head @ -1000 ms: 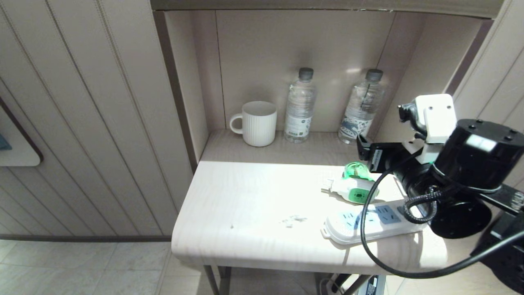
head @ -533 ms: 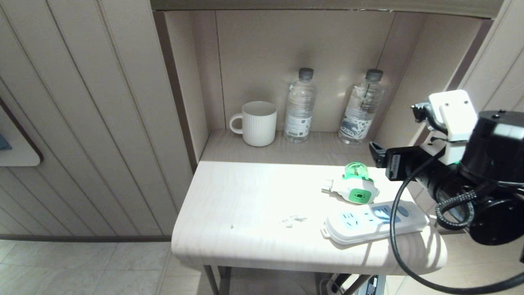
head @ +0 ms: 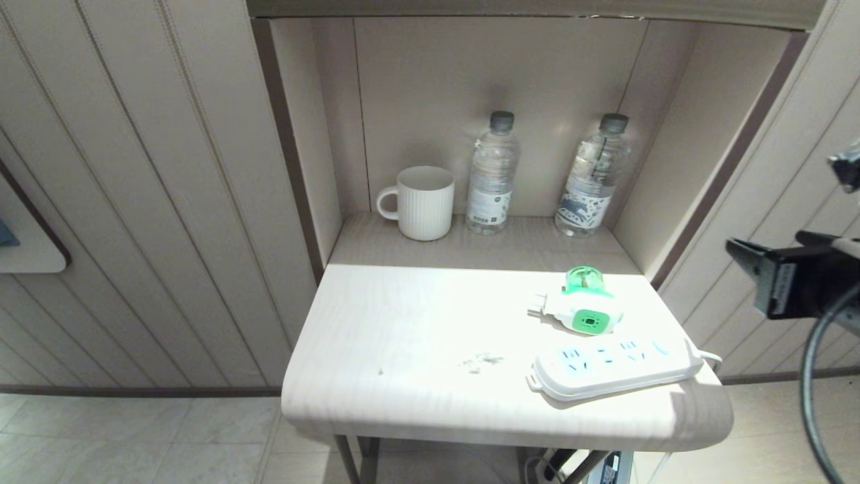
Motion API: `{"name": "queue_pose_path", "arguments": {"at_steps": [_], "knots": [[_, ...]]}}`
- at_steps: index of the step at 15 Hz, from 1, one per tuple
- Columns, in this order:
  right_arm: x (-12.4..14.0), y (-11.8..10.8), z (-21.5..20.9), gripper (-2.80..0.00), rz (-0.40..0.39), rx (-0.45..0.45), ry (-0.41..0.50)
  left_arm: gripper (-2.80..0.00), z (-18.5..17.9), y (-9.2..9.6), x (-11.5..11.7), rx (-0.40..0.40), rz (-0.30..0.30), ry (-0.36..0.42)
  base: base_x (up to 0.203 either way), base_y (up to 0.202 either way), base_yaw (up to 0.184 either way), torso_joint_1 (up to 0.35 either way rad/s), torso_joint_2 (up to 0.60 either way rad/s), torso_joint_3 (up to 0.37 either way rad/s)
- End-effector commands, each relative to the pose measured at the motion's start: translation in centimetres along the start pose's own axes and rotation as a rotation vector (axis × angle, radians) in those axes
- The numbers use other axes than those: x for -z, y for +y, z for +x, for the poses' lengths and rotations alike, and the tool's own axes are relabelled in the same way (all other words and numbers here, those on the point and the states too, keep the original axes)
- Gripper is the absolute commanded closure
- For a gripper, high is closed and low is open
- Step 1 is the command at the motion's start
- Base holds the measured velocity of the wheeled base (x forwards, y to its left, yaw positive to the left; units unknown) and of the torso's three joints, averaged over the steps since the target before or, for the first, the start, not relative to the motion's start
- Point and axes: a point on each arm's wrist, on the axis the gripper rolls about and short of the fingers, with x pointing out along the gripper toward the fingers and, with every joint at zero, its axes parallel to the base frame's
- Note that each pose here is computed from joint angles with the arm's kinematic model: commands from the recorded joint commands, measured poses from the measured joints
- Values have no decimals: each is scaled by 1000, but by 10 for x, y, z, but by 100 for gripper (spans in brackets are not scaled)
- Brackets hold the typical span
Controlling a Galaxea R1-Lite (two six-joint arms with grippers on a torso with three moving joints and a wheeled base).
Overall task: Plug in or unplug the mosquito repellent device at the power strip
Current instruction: Place the mosquito repellent liquid on the table
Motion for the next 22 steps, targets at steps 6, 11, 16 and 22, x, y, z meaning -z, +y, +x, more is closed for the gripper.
{"name": "queue_pose_path", "arguments": {"at_steps": [6, 11, 16, 22], "knots": [[35, -88, -120, 0, 85, 65, -15, 0, 0, 0, 0, -1, 0, 2, 0, 0, 0, 0, 0, 0], [116, -83, -156, 0, 87, -5, 15, 0, 0, 0, 0, 0, 0, 1, 0, 0, 0, 0, 0, 0], [187, -70, -154, 0, 87, -39, -79, 0, 0, 0, 0, -1, 0, 2, 0, 0, 0, 0, 0, 0], [216, -58, -134, 0, 120, -182, -102, 0, 0, 0, 0, 0, 0, 3, 0, 0, 0, 0, 0, 0]]}}
